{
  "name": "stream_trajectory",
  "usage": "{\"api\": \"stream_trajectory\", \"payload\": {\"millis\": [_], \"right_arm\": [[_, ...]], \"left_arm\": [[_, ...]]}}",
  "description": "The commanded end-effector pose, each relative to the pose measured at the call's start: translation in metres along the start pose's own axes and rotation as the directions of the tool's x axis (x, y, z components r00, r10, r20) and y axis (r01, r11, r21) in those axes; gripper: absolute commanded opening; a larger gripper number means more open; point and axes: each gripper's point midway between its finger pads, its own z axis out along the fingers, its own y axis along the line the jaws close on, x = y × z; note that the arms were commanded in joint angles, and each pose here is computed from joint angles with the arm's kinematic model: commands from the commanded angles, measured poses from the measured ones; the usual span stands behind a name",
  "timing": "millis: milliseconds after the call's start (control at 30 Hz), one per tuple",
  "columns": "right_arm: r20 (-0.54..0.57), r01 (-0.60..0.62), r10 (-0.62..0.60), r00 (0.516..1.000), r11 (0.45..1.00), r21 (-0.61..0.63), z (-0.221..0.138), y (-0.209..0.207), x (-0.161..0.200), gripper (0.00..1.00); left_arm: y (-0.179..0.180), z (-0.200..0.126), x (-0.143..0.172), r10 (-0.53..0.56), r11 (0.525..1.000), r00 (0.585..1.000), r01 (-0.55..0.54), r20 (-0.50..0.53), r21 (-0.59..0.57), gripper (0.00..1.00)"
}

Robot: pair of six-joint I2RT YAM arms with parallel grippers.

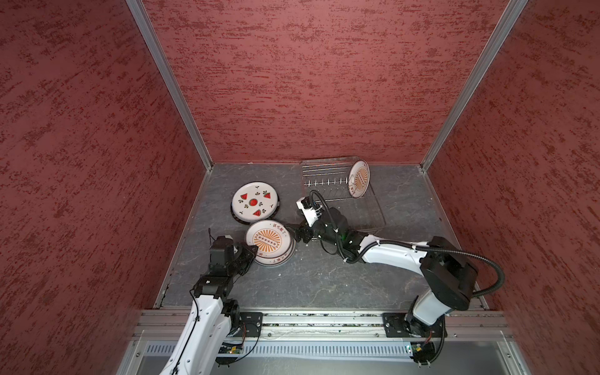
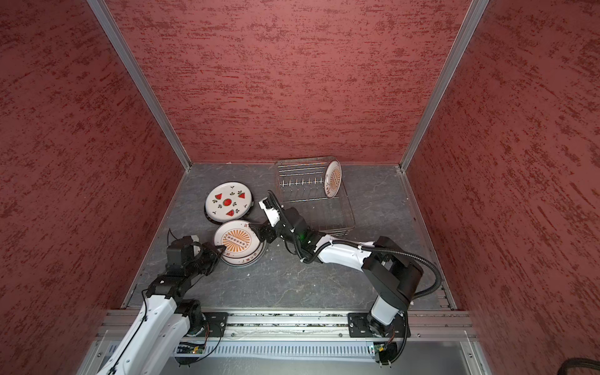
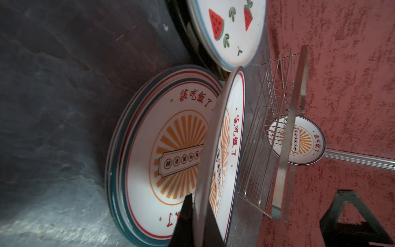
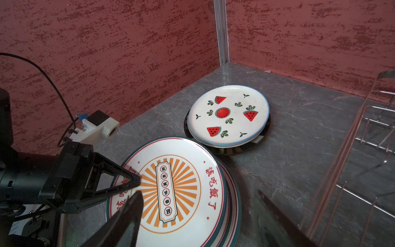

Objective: Unload the plates from the dish rack
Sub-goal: Place the plate among the plates.

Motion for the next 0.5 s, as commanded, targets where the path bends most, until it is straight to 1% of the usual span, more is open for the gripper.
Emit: {"api": "stream_trajectory", "payload": {"millis": [0,100,300,367,467], "right_arm": [[-0.016,0.026,-0.026,1.000,1.000,-0.002,0.006,0.003,0.001,0.79],[-0.032,0.024,-0.024,0.999,1.000,0.001,0.012,0.002,0.006,0.78],[-0.054,0.025,-0.024,0.998,0.999,0.031,0.019,-0.004,0.011,0.79],[-0.054,0.027,-0.025,0.998,0.999,0.029,0.019,-0.004,0.011,0.79],[-0.057,0.030,-0.028,0.998,0.999,0.028,0.019,-0.004,0.011,0.79]], "left_arm": [[-0.009,-0.002,-0.002,0.024,0.999,1.000,-0.024,0.004,0.037,0.00],[-0.005,-0.001,-0.001,0.013,0.999,1.000,-0.014,0.006,0.033,0.00],[-0.002,0.007,0.002,-0.001,1.000,1.000,0.002,-0.024,0.029,0.00],[0.000,0.008,0.002,-0.004,1.000,1.000,0.004,-0.024,0.019,0.03],[0.002,0.008,0.001,-0.016,1.000,1.000,0.016,-0.017,0.012,0.10]]}}
